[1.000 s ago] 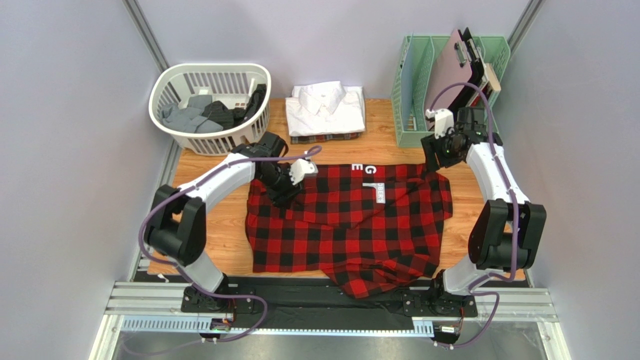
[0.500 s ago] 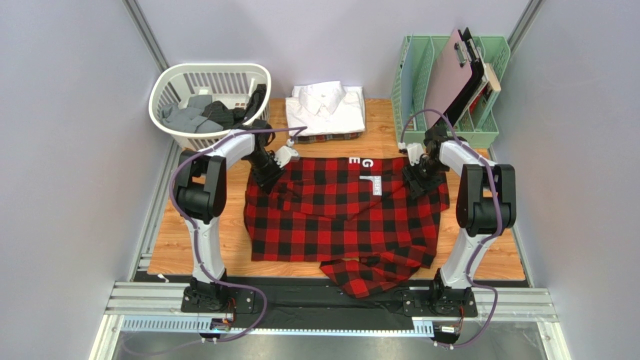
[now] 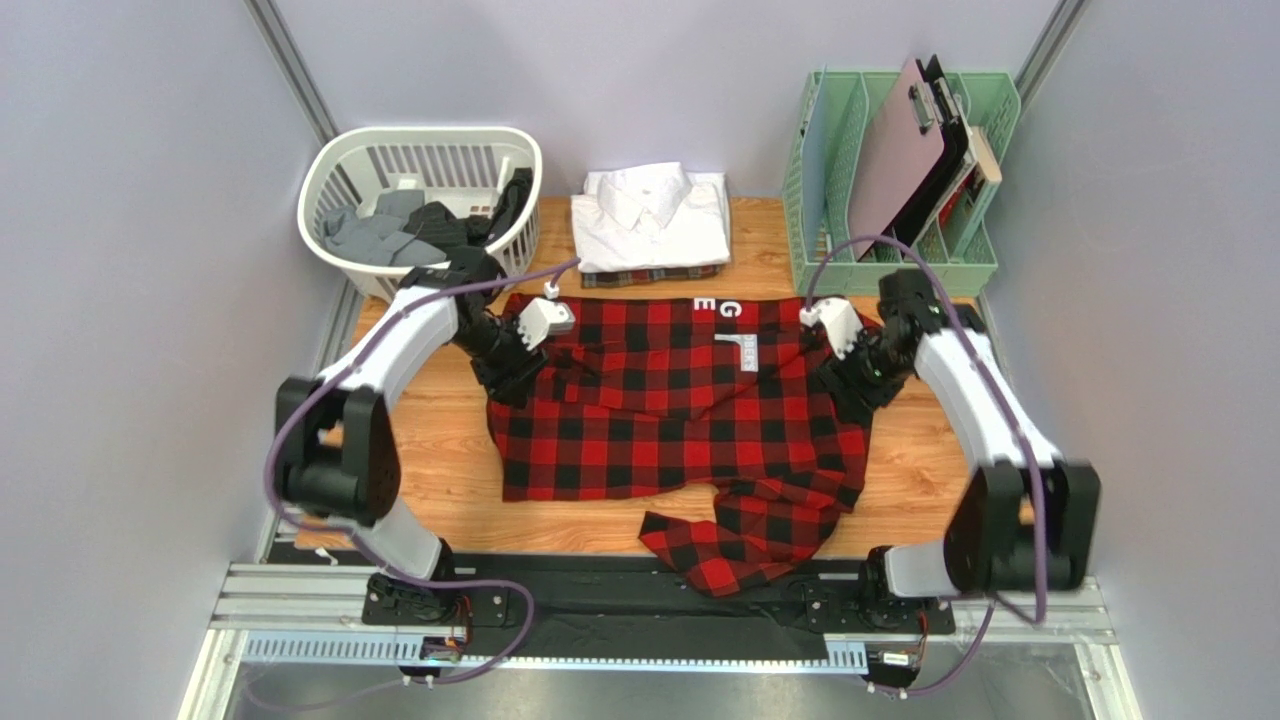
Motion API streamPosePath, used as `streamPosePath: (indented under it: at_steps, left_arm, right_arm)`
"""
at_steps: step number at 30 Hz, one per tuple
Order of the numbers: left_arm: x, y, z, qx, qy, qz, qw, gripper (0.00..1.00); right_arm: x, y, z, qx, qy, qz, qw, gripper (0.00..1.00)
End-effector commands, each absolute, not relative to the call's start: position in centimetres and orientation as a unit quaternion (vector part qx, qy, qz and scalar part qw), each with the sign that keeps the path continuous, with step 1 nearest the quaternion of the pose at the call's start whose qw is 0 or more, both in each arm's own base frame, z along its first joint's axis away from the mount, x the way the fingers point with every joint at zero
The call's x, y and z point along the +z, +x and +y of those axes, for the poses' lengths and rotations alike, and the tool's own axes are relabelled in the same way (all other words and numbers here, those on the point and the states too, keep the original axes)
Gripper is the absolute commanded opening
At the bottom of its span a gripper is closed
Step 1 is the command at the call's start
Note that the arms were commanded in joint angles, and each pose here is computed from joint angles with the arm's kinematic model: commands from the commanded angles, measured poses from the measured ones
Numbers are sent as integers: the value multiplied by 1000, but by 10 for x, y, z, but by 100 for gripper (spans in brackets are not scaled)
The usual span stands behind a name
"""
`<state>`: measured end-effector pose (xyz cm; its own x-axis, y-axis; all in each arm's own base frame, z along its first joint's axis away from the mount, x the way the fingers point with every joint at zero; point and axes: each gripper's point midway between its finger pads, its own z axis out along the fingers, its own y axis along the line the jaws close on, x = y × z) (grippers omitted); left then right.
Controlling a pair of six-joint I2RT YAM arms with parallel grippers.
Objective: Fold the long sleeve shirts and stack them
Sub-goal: Fold the shirt
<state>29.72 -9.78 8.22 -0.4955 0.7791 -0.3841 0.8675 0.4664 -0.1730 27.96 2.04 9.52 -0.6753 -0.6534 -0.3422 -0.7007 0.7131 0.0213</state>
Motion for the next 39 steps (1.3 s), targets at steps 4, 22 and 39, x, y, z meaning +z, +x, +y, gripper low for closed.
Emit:
streamPosePath:
  at_steps: [4,22,39]
  left_arm:
    - [90,223,-102,-218,527,807,150,61]
    - [34,177,-91,-128,628,761,97,62]
    - [12,154,-101,-75,680,724,89,55]
  right_arm:
    - [89,168,36,113,-509,846,110,57]
    - [24,173,28,44,-536,841,57,43]
    - [32,174,28,33,-526,848,65,0]
